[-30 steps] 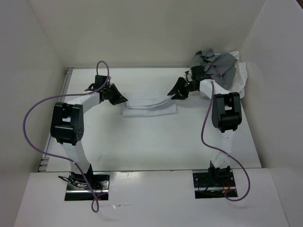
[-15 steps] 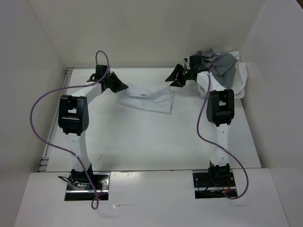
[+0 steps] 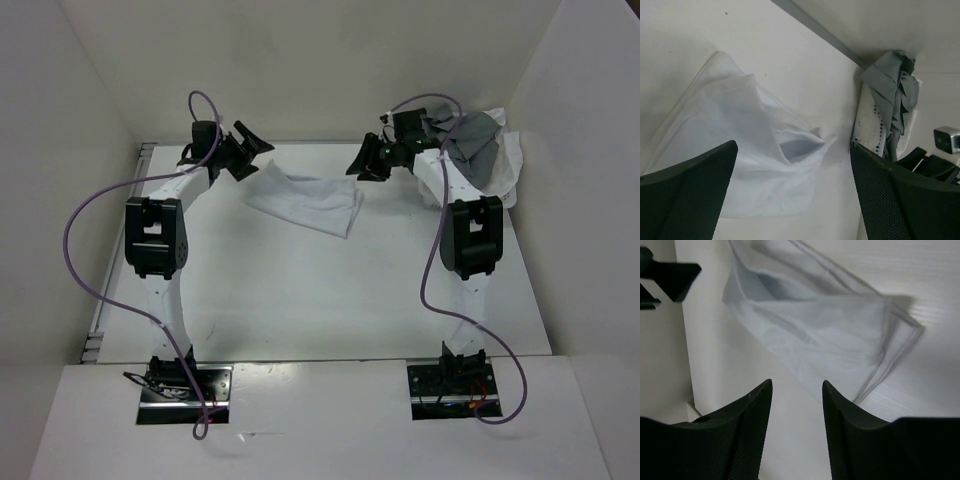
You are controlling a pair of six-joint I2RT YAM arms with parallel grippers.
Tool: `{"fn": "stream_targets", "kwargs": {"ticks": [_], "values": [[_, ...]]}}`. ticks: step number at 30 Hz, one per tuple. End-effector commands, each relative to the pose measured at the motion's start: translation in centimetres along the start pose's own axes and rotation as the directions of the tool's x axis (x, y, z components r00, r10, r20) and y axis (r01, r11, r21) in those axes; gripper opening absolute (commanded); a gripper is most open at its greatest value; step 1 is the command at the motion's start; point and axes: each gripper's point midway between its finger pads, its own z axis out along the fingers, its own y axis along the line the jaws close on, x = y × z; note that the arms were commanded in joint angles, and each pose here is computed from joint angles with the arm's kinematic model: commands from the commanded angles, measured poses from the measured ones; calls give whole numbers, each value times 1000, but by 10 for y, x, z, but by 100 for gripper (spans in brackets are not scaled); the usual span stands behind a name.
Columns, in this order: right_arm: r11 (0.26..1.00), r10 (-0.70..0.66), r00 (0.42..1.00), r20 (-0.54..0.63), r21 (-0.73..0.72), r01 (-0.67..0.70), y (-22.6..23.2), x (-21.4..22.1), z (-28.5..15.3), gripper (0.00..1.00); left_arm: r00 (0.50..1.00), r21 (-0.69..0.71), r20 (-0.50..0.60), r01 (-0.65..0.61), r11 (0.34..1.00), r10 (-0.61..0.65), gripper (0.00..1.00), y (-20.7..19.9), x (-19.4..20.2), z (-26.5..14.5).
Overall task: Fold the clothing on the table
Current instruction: Fold the skirt
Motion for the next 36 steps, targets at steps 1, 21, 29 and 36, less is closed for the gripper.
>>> {"fn": "stream_targets", "kwargs": {"ticks": [1,21,29,36], "values": [[997,-80,995,-61,1,80,20,33,-1,50,997,123,55,-60,991,53,100,-37,-16,-7],[987,-40,983,-179,144,66,-23,74,91,29,996,79,-41,-73,994,77,27,11,33,-13],[965,35,976,-217,261,23,-59,103,94,28,994,98,-65,-84,992,91,23,15,33,9],[935,126,941,-313,355,-6,-91,166,66,28,995,59,-82,-47,997,52,18,34,49,16]]}}
